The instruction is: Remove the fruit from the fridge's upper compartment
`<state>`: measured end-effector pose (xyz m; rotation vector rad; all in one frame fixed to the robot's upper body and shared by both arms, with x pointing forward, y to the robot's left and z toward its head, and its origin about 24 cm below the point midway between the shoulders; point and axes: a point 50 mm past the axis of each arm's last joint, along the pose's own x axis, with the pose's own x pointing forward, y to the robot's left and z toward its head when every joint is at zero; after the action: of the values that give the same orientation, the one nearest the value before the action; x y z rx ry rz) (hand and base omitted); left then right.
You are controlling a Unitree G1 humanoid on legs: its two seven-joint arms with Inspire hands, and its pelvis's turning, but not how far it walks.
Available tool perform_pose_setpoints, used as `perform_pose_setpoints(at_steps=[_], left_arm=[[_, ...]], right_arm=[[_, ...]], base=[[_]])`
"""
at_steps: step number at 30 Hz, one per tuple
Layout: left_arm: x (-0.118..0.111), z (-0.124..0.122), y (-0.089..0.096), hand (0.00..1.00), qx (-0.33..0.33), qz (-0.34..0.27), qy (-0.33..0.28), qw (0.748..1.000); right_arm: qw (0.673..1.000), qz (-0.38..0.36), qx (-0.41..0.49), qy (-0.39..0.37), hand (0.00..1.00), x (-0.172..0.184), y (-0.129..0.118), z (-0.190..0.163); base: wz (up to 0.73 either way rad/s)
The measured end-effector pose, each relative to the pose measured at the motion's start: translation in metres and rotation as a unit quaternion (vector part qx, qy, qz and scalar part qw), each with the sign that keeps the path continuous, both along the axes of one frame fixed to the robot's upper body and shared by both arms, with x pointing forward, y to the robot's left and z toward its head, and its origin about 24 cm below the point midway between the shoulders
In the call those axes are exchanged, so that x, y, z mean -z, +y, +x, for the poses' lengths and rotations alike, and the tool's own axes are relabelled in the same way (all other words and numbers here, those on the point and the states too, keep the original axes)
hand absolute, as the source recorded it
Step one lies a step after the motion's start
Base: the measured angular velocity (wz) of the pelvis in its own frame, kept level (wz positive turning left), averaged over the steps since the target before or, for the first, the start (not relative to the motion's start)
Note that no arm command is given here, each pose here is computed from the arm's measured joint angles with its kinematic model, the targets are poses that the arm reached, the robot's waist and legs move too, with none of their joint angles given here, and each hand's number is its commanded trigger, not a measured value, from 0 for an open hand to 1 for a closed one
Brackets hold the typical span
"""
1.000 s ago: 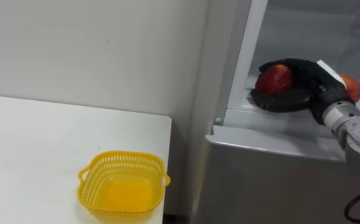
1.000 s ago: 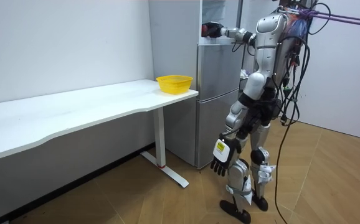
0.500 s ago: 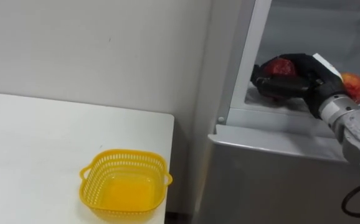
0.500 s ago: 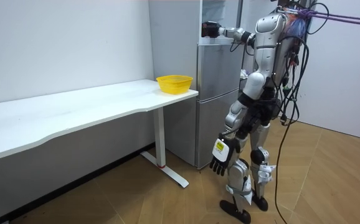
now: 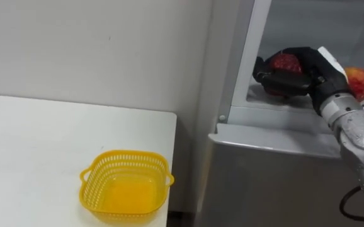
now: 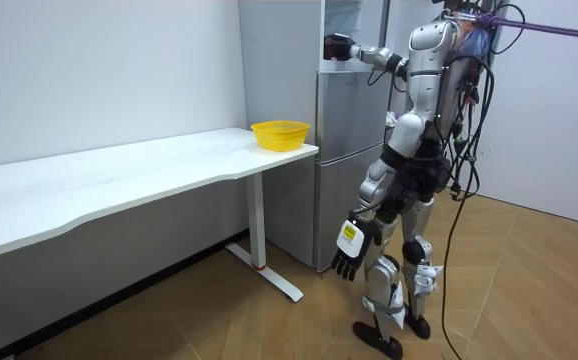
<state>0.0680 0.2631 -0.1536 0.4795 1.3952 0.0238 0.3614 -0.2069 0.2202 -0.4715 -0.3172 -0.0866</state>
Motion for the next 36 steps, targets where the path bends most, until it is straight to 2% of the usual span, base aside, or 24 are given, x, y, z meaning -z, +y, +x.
perform_pose_setpoints(at_steps=[9,14,19,23,29,36], left_arm=[[0.002,0.002,-0.005,0.00,-0.018,-0.013,-0.035,0.999],[0.002,0.000,-0.006,0.00,-0.016,-0.011,-0.043,0.999],[0.003,-0.005,-0.006,0.00,-0.021,-0.015,-0.046,0.999],[0.004,-0.007,-0.007,0.00,-0.020,-0.017,-0.044,0.999],[0.006,-0.012,-0.008,0.00,-0.015,-0.017,-0.033,0.999],[0.007,-0.008,-0.012,0.00,0.013,-0.021,-0.030,0.999]], right_arm=[[0.995,-0.005,0.007,-0.095,1.00,0.003,0.037,-0.034],[0.989,-0.006,0.019,-0.149,1.00,-0.005,0.044,-0.048],[0.972,0.002,0.012,-0.235,1.00,-0.022,0.053,-0.070],[0.963,-0.003,0.022,-0.269,1.00,-0.027,0.057,-0.077],[0.933,-0.049,0.013,-0.357,1.00,-0.037,0.079,-0.100],[0.918,-0.104,-0.020,-0.383,1.00,-0.033,0.099,-0.108]], base=[[-0.04],[0.00],[0.00],[0.00],[0.00],[0.00]])
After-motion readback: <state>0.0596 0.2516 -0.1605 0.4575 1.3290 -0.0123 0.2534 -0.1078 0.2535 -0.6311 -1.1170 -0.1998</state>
